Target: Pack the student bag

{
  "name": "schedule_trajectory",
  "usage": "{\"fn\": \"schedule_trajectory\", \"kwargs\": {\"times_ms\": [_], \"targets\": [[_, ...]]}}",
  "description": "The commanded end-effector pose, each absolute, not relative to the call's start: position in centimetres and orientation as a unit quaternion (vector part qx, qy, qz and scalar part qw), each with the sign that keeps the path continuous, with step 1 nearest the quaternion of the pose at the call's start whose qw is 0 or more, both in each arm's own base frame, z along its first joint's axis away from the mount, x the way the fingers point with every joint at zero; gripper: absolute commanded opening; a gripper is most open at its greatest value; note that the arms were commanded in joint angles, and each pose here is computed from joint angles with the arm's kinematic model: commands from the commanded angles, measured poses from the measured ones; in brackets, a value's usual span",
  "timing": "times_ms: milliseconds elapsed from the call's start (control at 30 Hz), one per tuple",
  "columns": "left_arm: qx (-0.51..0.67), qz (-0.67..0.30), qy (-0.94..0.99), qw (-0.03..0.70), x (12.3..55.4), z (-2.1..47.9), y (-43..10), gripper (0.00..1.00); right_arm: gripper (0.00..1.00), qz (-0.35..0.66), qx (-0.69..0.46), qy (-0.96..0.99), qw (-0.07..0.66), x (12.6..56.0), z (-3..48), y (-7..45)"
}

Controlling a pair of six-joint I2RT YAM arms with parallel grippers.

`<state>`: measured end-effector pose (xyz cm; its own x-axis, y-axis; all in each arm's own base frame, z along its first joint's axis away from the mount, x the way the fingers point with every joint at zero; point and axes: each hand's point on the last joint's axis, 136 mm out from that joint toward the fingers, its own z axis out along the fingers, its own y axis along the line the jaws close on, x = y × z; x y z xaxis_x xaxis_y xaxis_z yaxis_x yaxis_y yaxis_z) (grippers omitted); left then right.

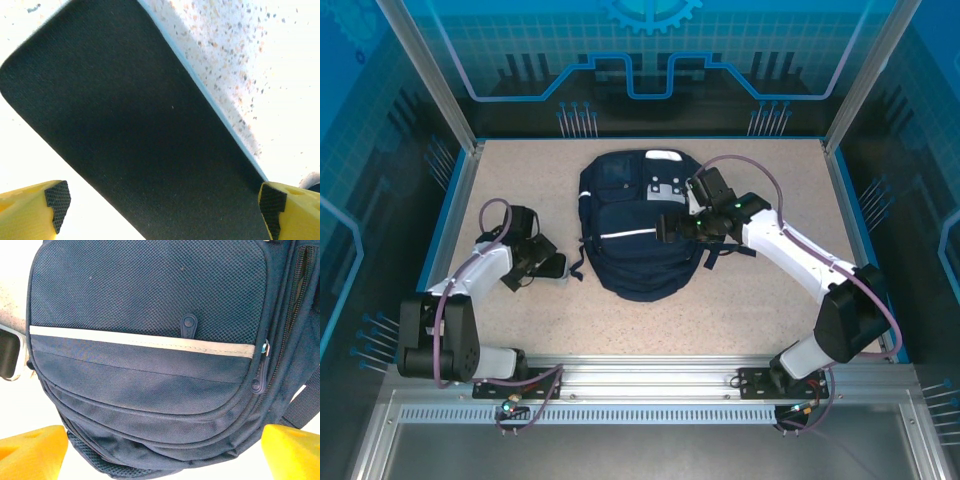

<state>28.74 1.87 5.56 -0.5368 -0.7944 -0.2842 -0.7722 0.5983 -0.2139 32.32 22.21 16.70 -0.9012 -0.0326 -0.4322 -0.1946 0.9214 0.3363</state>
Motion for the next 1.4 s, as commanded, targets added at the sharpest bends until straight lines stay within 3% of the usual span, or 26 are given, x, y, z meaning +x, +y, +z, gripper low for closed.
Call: {"fn": "schedule_trajectory", "kwargs": {"times_ms": [0, 267, 567, 867, 1033, 1367], "targets": [[-0.493, -0.056, 0.846, 0.197, 29.4, 6.5, 2.5, 0.99, 1.0, 0.196, -0.065, 0.955, 0.215, 32.5, 17.2, 23.2], [-0.584, -0.057, 0.791, 0.171, 28.9, 5.2, 3.8, 0.99, 1.0, 0.193, -0.069, 0.955, 0.212, 32.5, 17.0, 23.6], [-0.609, -0.049, 0.778, 0.148, 29.0, 3.9, 3.8, 0.98, 1.0, 0.191, -0.066, 0.956, 0.213, 32.5, 17.2, 23.5], [-0.584, -0.074, 0.794, 0.154, 30.0, 3.7, 3.2, 0.72, 1.0, 0.201, -0.066, 0.955, 0.207, 32.1, 17.2, 23.7], [-0.552, -0.123, 0.807, 0.171, 30.5, 5.9, 1.8, 0.61, 1.0, 0.252, -0.088, 0.943, 0.201, 31.3, 17.9, 25.5], [-0.447, -0.287, 0.821, 0.208, 30.9, 15.0, -5.4, 0.59, 0.99, 0.422, -0.174, 0.877, 0.149, 26.8, 20.8, 35.9]]}}
